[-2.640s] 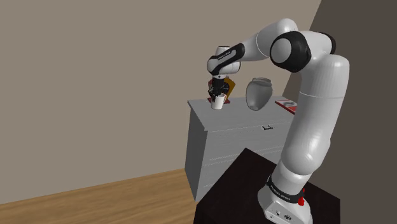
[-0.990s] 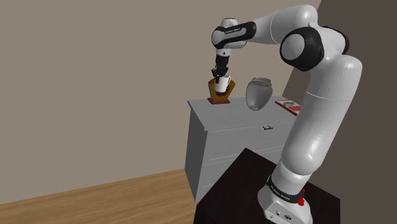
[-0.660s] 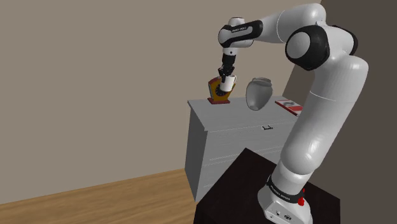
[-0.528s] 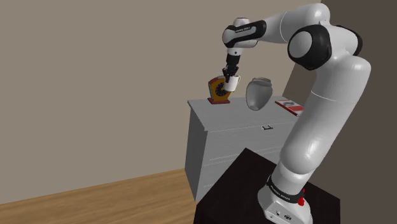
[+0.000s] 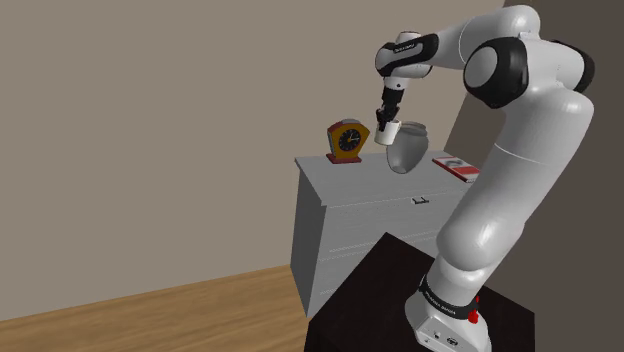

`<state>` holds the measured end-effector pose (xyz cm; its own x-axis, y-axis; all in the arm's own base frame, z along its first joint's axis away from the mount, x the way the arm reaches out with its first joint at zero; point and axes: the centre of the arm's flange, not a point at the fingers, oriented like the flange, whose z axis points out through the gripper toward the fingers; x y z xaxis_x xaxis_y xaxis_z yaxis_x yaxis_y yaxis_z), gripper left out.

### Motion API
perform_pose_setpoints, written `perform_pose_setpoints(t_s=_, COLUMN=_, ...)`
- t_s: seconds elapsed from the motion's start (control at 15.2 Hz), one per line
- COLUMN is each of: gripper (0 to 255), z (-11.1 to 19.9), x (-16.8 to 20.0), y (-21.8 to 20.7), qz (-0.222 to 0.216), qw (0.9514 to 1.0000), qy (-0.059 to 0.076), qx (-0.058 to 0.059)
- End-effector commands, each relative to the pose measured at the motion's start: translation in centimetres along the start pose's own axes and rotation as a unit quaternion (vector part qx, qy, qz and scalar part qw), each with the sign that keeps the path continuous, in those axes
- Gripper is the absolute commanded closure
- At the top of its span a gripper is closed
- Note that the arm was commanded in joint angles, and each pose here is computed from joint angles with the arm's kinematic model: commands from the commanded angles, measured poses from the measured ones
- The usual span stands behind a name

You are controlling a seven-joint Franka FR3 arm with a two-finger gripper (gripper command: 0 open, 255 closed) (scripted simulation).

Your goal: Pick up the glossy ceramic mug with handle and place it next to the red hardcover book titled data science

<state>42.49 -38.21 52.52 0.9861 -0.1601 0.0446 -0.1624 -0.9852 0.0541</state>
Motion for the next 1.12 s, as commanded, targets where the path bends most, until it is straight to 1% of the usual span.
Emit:
perform_pose_setpoints(t_s=0.0, gripper=255, z=0.0, x=-1.5, y=2.1, qz=-0.001, qw=1.0000, qy=0.000, qx=0.000)
perform_pose_setpoints(t_s=1.06, gripper=255, z=0.4, x=-13.5, y=19.4, qz=-0.001, qw=1.0000, qy=0.000, qx=0.000)
